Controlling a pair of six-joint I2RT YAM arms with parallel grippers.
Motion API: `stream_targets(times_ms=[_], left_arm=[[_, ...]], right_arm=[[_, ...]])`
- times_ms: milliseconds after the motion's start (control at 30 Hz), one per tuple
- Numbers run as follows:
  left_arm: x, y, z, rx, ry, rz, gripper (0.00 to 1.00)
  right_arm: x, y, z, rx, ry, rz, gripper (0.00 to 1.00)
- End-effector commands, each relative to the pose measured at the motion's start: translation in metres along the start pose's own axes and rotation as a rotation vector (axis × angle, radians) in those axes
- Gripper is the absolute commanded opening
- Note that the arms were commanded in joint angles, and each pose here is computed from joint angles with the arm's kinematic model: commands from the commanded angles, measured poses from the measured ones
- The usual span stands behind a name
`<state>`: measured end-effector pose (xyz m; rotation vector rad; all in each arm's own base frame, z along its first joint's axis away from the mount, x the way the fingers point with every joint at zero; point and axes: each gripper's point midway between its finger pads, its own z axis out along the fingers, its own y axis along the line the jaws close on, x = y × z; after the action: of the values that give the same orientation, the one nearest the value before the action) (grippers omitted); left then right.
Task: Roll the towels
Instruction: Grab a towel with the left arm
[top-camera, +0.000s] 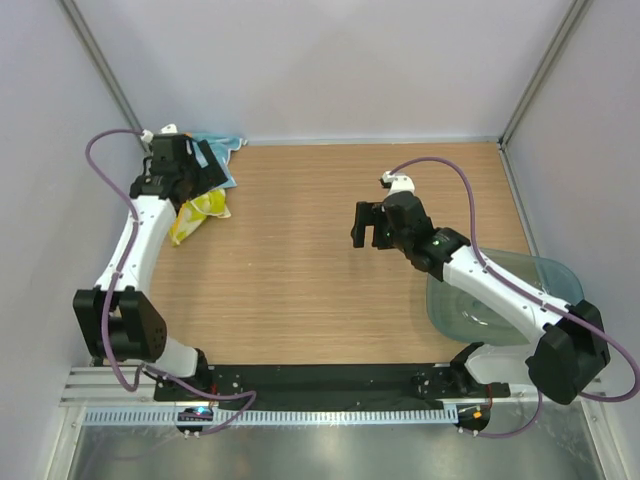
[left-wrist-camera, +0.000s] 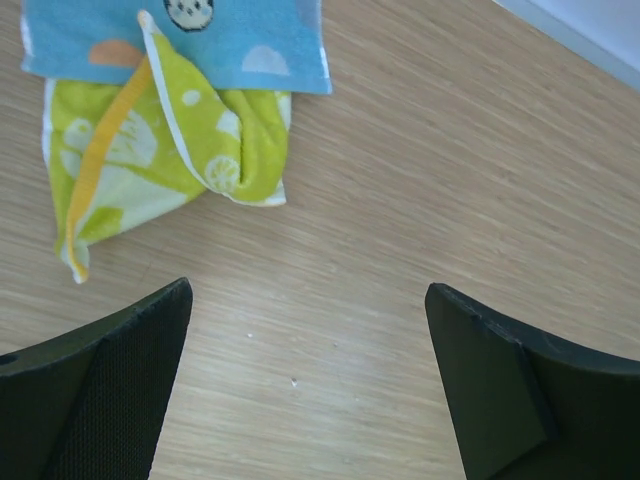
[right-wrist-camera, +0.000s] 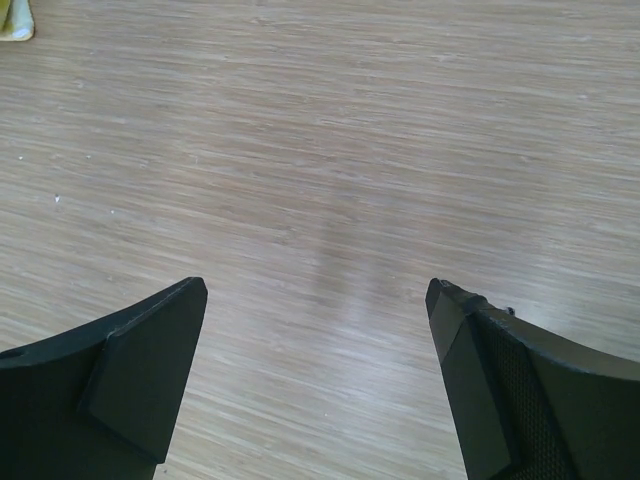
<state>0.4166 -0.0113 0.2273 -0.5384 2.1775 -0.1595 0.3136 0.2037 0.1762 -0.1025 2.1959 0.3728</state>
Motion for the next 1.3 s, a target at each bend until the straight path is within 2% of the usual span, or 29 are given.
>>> stream_targets(times_ms=[0, 100, 167, 267, 367, 567, 800, 900, 1000, 1033, 1100, 1133, 1167, 1233, 1267], left_arm=[[-0.008, 0.028, 0.011, -0.208, 0.022, 0.058, 1.00], [0.009, 0.037, 0.030, -0.306, 0.118, 0.072, 1.00], [0.008, 0.041, 0.032, -0.352, 0.126, 0.071, 1.00], [0.025, 0.040, 0.046, -0.335, 0.163, 0.048, 1.00], [0.024, 0.040, 0.058, -0.347, 0.130, -0.022, 1.00], [0.034, 0.051, 0.097, -0.392, 0.192, -0.113, 1.00], [0.050, 0.055, 0.136, -0.406, 0.233, -0.118, 0.98], [0.055, 0.055, 0.149, -0.408, 0.253, -0.119, 0.87], [0.046, 0.050, 0.158, -0.399, 0.240, -0.107, 0.62], [0.029, 0.044, 0.158, -0.390, 0.206, -0.108, 0.43], [0.025, 0.043, 0.160, -0.403, 0.220, -0.092, 0.24], [0.016, 0.041, 0.158, -0.404, 0.208, -0.082, 0.00], [-0.009, 0.031, 0.153, -0.381, 0.160, -0.087, 0.00], [-0.026, 0.024, 0.141, -0.373, 0.150, -0.079, 0.00], [-0.062, 0.007, 0.126, -0.325, 0.071, -0.099, 0.00]], right_arm=[[-0.003, 0.006, -0.002, -0.023, -0.006, 0.020, 1.00], [0.004, 0.005, -0.001, -0.019, 0.020, 0.008, 1.00], [0.007, 0.002, -0.001, -0.010, 0.031, -0.002, 1.00], [0.012, -0.002, -0.001, 0.002, 0.043, -0.011, 1.00], [0.016, -0.002, 0.001, -0.002, 0.050, -0.015, 1.00], [0.025, -0.005, 0.002, 0.007, 0.090, -0.039, 1.00], [0.034, -0.011, 0.006, 0.025, 0.113, -0.060, 1.00], [0.037, -0.010, 0.010, 0.025, 0.125, -0.064, 1.00], [0.038, -0.009, 0.013, 0.023, 0.132, -0.069, 1.00], [0.038, -0.008, 0.013, 0.023, 0.135, -0.070, 1.00], [0.038, -0.009, 0.013, 0.025, 0.138, -0.072, 1.00], [0.038, -0.010, 0.012, 0.026, 0.137, -0.071, 1.00], [0.040, -0.010, 0.012, 0.029, 0.141, -0.073, 1.00], [0.039, -0.011, 0.011, 0.033, 0.137, -0.073, 1.00], [0.038, -0.012, 0.010, 0.035, 0.138, -0.073, 1.00]])
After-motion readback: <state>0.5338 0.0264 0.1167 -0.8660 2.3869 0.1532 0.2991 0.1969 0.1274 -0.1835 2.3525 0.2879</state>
